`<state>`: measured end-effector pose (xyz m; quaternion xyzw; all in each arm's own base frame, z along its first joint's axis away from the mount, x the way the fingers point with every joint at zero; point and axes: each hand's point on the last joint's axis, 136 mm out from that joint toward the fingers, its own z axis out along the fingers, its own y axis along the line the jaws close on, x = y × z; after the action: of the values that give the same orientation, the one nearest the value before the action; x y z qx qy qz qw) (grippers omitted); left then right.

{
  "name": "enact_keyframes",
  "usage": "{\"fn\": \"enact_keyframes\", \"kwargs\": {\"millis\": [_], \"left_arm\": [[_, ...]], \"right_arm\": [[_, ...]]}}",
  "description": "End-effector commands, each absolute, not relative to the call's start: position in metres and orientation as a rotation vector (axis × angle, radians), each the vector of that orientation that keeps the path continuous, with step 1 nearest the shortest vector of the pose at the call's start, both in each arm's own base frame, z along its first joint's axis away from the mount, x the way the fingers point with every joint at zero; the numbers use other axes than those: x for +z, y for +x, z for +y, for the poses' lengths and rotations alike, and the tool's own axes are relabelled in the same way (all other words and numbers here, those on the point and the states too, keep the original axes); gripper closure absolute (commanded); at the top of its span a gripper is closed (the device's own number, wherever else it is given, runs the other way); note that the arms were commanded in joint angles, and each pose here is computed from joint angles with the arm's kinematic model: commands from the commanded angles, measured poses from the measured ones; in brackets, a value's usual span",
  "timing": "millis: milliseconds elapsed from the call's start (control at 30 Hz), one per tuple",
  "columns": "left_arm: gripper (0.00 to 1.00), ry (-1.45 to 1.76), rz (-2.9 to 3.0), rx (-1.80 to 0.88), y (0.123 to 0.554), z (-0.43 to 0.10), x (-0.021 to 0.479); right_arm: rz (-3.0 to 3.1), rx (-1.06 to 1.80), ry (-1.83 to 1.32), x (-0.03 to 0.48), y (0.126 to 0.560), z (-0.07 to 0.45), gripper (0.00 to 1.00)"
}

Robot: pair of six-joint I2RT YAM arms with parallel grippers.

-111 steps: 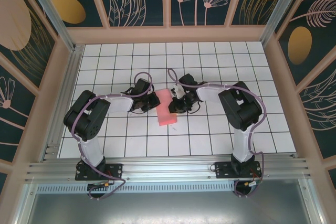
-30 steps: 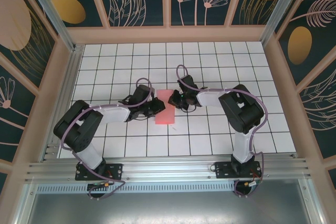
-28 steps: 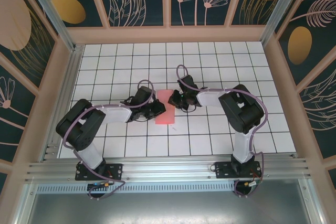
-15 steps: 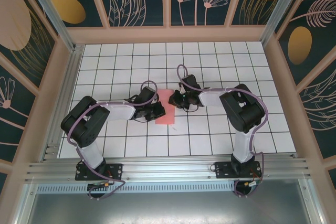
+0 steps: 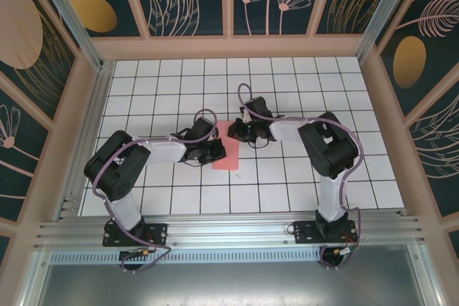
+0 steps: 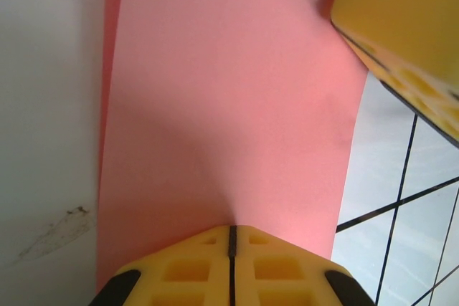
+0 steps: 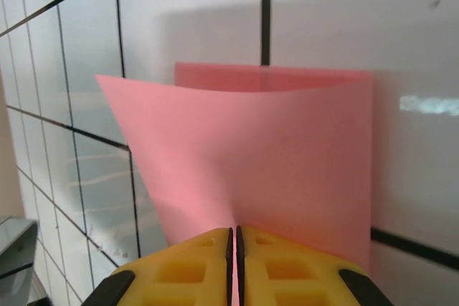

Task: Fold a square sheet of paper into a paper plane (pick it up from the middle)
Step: Fold the square sheet of paper in half at the center of the table.

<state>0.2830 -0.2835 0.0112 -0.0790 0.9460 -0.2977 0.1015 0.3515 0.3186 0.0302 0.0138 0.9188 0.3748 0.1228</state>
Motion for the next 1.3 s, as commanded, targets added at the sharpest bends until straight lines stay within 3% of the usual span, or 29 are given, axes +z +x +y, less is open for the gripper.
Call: {"fn": "enact_keyframes", "kwargs": {"millis": [0,633,933,1133,1267], "left_arm": [[0.93,-0.266,2.944,-0.637,0.257,-0.251,-0.029],[0.93,-0.234,2.975,-0.596,0.249,-0.243,-0.036],[0.93,-0.24,2.966,-0.593,0.25,-0.243,-0.035],[0.93,-0.256,2.947,-0.603,0.256,-0.246,-0.031],[0.93,-0.278,2.93,-0.608,0.261,-0.248,-0.028]], "right_arm": [[2.652,1.047,0.036,0.025,0.37,0.314,0.87],[2.639,0.934,0.21,-0.001,0.425,0.272,0.87],[2.515,1.012,0.186,0.037,0.463,0.25,0.87],[2.478,1.132,0.056,0.081,0.426,0.265,0.87],[2.568,1.15,0.059,0.073,0.382,0.276,0.87]]}}
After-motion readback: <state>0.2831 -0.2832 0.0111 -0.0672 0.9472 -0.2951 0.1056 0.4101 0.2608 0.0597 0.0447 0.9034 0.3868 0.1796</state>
